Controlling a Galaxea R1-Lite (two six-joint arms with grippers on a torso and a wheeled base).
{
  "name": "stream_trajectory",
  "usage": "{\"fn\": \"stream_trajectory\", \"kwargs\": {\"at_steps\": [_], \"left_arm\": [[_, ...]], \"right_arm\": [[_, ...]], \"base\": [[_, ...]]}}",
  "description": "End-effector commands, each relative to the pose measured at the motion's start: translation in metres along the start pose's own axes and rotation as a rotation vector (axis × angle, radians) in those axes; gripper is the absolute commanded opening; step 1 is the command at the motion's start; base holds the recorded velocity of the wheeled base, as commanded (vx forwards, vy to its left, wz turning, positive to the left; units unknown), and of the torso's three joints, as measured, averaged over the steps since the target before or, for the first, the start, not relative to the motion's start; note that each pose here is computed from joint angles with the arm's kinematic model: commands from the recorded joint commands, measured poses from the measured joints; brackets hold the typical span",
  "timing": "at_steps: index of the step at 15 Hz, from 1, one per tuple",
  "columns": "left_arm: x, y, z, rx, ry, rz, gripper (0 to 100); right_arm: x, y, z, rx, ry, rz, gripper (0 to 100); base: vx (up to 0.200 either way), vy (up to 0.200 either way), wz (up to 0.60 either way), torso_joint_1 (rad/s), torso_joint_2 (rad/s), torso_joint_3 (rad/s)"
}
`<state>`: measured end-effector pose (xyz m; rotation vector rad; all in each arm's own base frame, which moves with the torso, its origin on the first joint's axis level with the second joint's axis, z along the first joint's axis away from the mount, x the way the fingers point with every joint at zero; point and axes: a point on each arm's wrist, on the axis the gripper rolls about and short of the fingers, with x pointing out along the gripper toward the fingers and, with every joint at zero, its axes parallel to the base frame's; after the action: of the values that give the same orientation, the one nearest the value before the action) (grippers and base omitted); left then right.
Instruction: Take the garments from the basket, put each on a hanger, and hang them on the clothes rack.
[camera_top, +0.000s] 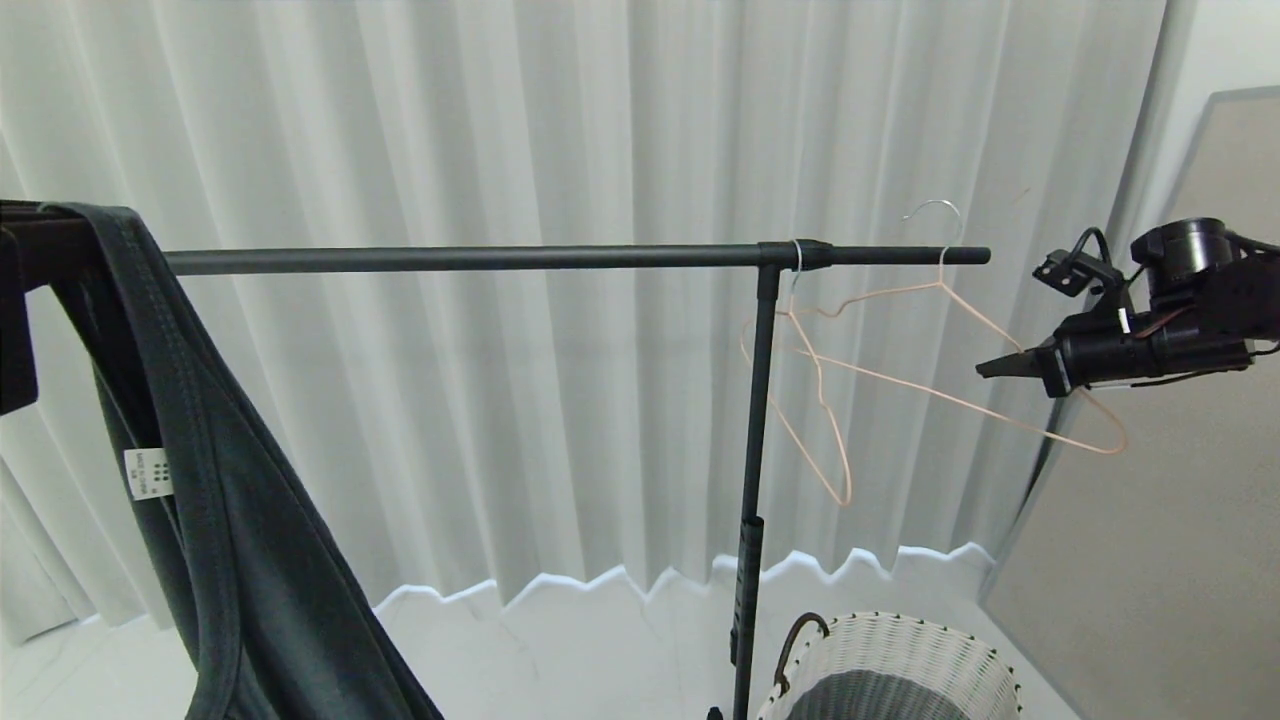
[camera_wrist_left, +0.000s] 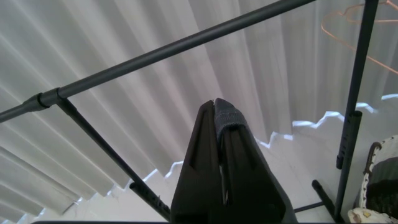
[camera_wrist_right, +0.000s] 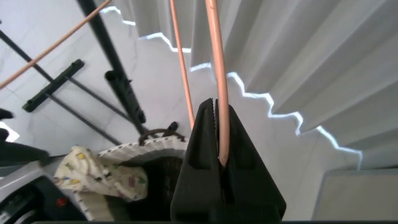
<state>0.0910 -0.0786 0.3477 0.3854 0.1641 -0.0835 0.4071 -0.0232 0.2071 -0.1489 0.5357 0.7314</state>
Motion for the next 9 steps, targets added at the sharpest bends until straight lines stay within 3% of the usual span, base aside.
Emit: {"fn": "stream_trajectory", "kwargs": {"at_steps": [1,6,9], "left_arm": [[-0.003,0.002,-0.002,-0.002,-0.002,0.004,0],[-0.012,0.008,-0.019,0.005,0.003,0.004,0],[-0.012,0.008,-0.030,0.025,0.027,0.016,0]], "right_arm": [[-0.030,0.024,0.004,0.003,-0.008,-0.015,0],[-0.064,0.056,0.002,0.033,0.011,-0.087,0],[-0.080,0.074,0.000,0.048,0.048,-0.192,0]], "base": [[0.000,0.000,0.00,0.000,0.00,0.000],[0.000,0.000,0.00,0.000,0.00,0.000],[0.000,0.000,0.00,0.000,0.00,0.000]]}}
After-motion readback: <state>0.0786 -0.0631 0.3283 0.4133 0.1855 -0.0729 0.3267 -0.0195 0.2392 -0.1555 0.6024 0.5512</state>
